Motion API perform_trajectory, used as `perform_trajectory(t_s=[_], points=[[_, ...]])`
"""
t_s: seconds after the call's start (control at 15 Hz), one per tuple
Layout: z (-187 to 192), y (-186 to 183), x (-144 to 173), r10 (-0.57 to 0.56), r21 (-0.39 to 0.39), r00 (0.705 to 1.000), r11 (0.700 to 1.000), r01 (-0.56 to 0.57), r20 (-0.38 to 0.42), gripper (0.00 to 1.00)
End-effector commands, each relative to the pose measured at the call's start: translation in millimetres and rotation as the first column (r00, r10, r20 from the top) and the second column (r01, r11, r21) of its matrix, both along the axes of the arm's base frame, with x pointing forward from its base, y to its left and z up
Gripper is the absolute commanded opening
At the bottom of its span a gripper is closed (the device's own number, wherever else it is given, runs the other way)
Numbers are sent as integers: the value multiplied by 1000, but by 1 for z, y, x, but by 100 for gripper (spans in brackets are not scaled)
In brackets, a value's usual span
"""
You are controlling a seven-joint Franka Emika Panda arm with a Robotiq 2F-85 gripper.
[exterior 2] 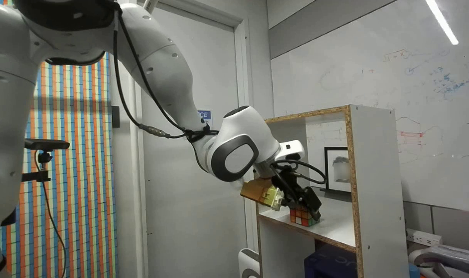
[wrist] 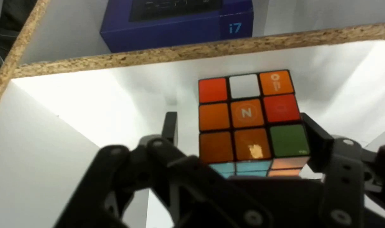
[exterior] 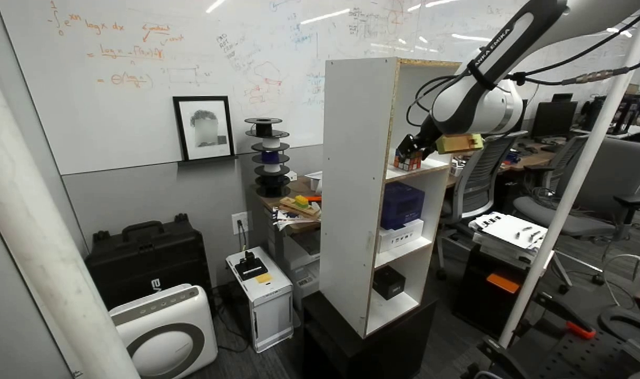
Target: Put the Rubik's cube on top of the shelf
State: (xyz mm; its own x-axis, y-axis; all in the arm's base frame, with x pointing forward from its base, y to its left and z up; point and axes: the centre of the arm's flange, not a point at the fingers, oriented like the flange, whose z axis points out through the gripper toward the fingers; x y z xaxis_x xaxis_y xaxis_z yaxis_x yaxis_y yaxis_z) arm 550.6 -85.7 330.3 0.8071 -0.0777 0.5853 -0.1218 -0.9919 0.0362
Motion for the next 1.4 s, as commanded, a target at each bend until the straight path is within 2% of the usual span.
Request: perform_trajectory(t_s=[0.0,0.13,0.27,0.33,0.47,0.67,0.87,1.13,1.33], points=[[-2,-3,16,-10,9,997,1000,9,72,56],[1,-1,9,-14,15,997,1000,13,79,40],[8,-1,-5,-22,24,997,1000,20,75,38],[17,1,-23,-36,43,999,998,36,3,38],[33,2,-62,-29,27,1000,999,29,-3,38],[51,3,-106,-40,54,998,998,43,-54,38],[78,7,-140,-62,95,997,993,66,-44,38],[141,14,-159,-155,209,980,970,126,127,38],[208,17,-164,-245,287,942,942,175,228,38]])
